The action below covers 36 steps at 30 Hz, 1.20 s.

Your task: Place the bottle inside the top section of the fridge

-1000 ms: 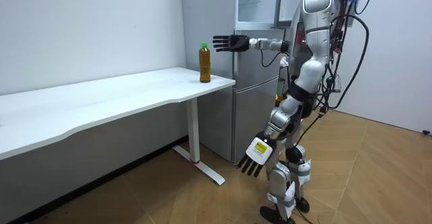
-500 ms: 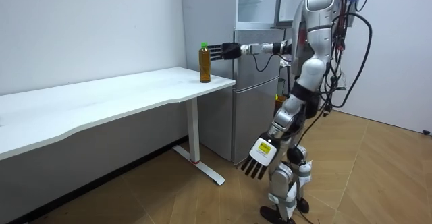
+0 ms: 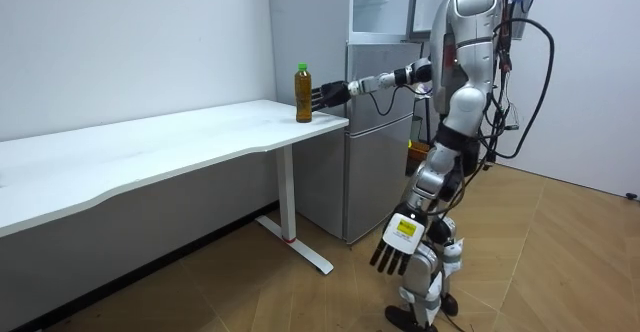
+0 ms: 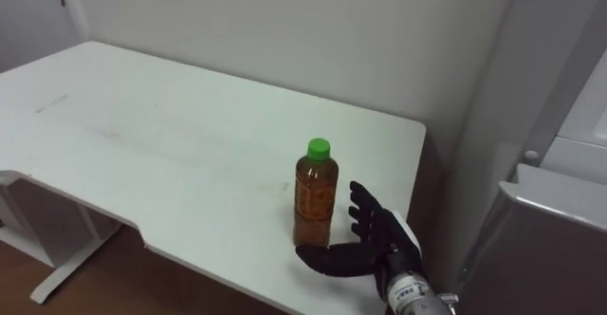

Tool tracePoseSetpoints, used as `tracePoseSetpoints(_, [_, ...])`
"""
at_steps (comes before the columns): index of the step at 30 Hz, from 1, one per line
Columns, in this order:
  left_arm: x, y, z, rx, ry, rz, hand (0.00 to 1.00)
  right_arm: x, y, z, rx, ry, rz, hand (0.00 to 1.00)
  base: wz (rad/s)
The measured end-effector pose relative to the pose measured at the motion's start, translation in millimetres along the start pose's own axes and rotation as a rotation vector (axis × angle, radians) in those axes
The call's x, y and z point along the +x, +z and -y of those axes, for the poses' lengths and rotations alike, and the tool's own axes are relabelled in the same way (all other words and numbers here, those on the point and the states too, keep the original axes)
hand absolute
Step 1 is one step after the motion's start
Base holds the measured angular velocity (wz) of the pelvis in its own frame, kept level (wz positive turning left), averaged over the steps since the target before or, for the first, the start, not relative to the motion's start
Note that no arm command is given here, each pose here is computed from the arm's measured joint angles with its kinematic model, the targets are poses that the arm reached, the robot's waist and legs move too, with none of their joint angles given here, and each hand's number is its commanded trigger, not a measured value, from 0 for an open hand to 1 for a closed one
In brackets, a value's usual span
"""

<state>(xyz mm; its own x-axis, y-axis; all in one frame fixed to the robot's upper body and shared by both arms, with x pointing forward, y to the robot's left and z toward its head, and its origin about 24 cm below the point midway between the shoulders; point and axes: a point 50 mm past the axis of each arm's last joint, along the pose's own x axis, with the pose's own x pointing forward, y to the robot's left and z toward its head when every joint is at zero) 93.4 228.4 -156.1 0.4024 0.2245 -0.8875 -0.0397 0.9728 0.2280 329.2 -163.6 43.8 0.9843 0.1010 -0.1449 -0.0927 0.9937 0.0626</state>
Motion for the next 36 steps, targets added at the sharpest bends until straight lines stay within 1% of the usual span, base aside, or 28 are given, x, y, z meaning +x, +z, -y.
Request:
tracePoseSetpoints(4, [0.0, 0.3, 2.0, -0.010, -0.010, 0.000, 0.00, 1.0, 2.7, -0.7, -0.025, -0.015, 0.018, 0.00, 0.01])
tracePoseSetpoints(12, [0.5, 3.5, 4.7, -0.001, -0.021, 0.013, 0.00, 1.5, 2.6, -4.6, -0.012, -0.045, 0.030, 0.00, 0.05])
tracePoseSetpoints(16, [-0.3, -0.1, 5.6, -0.014, -0.030, 0.003, 0.00, 1.7, 2.8, -7.0, 0.002, -0.048, 0.039, 0.00, 0.03])
tracePoseSetpoints(27, [0.0, -0.4, 7.0, -0.012, -0.037, 0.009, 0.00, 3.8, 1.7, -2.6, -0.003, -0.076, 0.064, 0.00, 0.06])
tracePoseSetpoints(36, [0.6, -4.6, 6.4, -0.007, -0.034, -0.014, 0.00, 5.0, 4.7, -1.7, 0.002, -0.116, 0.074, 0.00, 0.08])
